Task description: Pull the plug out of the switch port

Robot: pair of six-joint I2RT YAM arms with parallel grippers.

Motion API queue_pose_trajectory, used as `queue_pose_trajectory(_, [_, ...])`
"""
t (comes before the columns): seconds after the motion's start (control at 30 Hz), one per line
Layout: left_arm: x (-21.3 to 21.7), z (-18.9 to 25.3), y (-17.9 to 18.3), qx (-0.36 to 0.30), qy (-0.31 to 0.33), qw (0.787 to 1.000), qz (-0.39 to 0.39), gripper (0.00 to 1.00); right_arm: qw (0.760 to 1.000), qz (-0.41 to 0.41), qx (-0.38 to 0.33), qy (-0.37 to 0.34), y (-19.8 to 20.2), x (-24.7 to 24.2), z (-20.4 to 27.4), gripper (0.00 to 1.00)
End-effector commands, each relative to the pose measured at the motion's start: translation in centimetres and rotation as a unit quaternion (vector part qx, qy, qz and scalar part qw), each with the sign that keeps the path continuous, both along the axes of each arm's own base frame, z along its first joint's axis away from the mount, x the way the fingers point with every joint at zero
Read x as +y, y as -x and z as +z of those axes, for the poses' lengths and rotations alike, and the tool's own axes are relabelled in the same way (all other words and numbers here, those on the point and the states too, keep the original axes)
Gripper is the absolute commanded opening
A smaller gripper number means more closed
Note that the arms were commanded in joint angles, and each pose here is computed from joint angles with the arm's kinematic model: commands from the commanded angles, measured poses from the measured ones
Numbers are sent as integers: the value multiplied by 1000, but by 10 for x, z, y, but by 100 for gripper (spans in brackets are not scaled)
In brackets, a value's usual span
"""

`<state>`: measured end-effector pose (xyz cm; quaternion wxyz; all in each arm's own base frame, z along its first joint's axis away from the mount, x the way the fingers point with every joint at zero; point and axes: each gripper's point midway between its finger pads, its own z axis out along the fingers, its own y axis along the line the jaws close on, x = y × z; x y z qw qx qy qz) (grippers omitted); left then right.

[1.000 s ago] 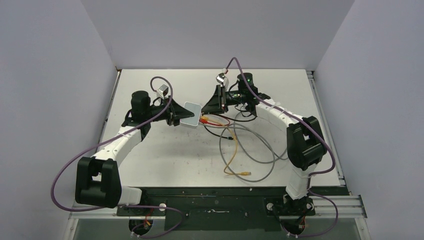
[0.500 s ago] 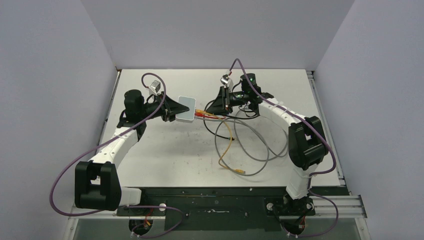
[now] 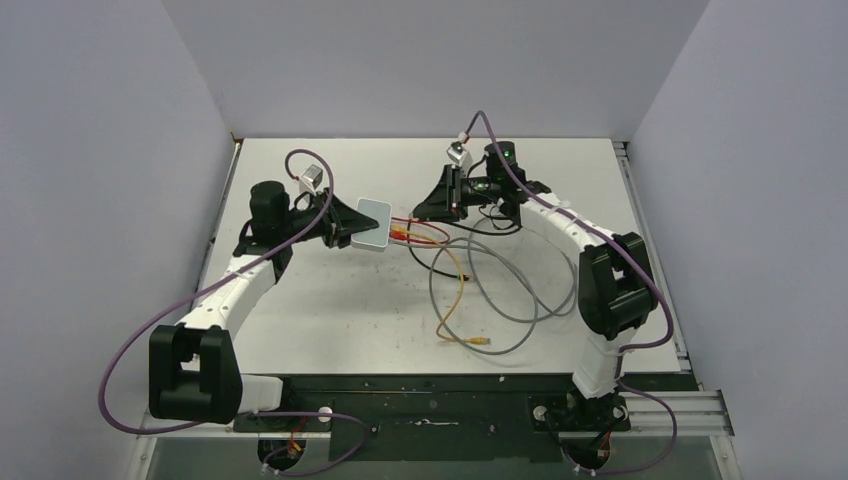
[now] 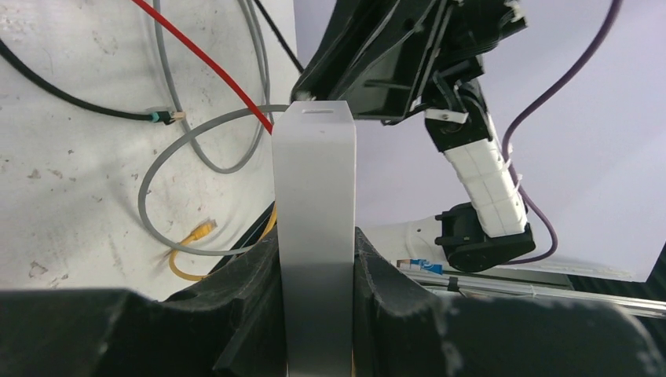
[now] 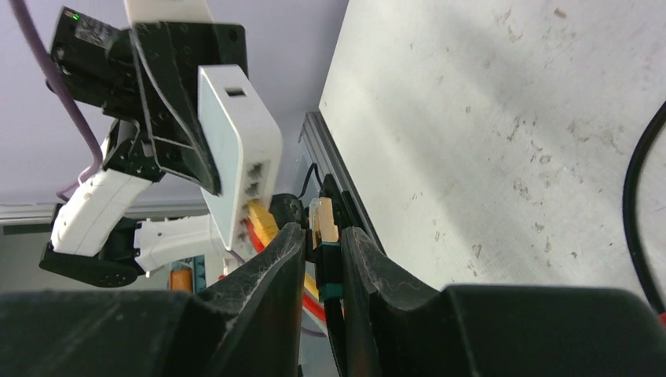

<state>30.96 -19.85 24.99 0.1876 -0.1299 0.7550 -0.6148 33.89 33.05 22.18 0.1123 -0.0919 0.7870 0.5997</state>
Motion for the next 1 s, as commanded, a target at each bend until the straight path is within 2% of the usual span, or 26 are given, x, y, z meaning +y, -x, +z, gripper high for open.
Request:
queue_pose_trajectory(0.0, [-3,16,11,-44,-16,999,-22,0,992,-39,-112,-39,-17,-8,79,5])
queue_pose_trajectory(0.53, [-18,-21,23,-8,-64,997,-51,0,963,-108,-237,-69,-37,-32,185,5])
queue_pose_trajectory(0.77, [-27,-42,31,8,-94,993,-72,0,952,-113,-274,-74,-43,-33,220,5])
queue_pose_trajectory(0.97, [-31,-65,42,31,-130,987,-89,0,938,-113,-308,-110,-41,-33,262,5])
